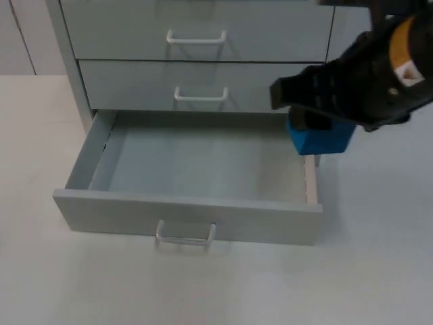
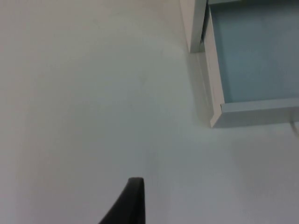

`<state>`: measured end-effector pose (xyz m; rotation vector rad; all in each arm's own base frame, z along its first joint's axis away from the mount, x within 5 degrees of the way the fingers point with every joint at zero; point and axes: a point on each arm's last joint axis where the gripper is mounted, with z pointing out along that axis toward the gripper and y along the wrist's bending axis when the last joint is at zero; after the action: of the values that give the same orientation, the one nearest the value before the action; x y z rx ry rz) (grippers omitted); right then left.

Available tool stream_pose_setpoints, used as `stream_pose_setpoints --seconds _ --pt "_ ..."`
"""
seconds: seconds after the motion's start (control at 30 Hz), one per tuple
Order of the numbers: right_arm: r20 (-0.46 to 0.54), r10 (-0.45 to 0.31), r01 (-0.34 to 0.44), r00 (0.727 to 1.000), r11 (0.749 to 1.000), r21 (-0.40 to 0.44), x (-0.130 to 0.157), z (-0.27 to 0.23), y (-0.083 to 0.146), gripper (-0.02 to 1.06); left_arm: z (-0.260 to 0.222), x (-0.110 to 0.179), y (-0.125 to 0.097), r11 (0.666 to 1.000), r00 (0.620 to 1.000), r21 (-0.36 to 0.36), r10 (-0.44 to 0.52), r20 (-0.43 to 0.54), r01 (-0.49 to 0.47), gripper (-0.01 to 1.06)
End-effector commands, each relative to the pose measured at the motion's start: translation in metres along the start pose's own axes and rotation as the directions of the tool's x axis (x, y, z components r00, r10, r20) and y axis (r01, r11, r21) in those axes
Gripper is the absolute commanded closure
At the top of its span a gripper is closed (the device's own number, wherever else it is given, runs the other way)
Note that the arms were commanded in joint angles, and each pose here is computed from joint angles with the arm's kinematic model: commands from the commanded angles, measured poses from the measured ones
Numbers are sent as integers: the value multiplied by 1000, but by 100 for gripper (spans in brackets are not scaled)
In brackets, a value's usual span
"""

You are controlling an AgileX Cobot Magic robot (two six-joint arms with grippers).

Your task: Open the drawer with the left hand, place the block into the drawer with the right hand, then close the drawer with the left hand.

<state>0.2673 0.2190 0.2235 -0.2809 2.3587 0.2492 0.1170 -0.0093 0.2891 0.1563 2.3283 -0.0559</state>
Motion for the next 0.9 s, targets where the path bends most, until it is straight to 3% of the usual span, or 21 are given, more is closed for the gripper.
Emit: stream_pose_setpoints --seconds 0.0,0.27,0.7,0.77,0.83,0.87 --pt "34 -16 16 999 1000 15 -6 13 15 105 0 2 0 1000 1000 -1 -3 1 3 0" --pt "56 -17 15 998 999 36 -15 76 55 105 0 2 0 1000 1000 -1 -3 1 3 0" --pt "1 -33 32 999 996 82 10 163 72 104 0 1 0 1000 1000 0 -4 5 4 0" --pt "-14 -31 32 999 996 88 16 169 72 98 0 1 0 1000 1000 0 -4 5 4 0" --pt "-17 -43 44 999 995 91 19 172 71 86 0 1 0 1000 1000 0 -4 3 4 0" --pt "-17 -43 44 999 995 91 19 172 71 86 0 1 0 1000 1000 0 -4 3 4 0"
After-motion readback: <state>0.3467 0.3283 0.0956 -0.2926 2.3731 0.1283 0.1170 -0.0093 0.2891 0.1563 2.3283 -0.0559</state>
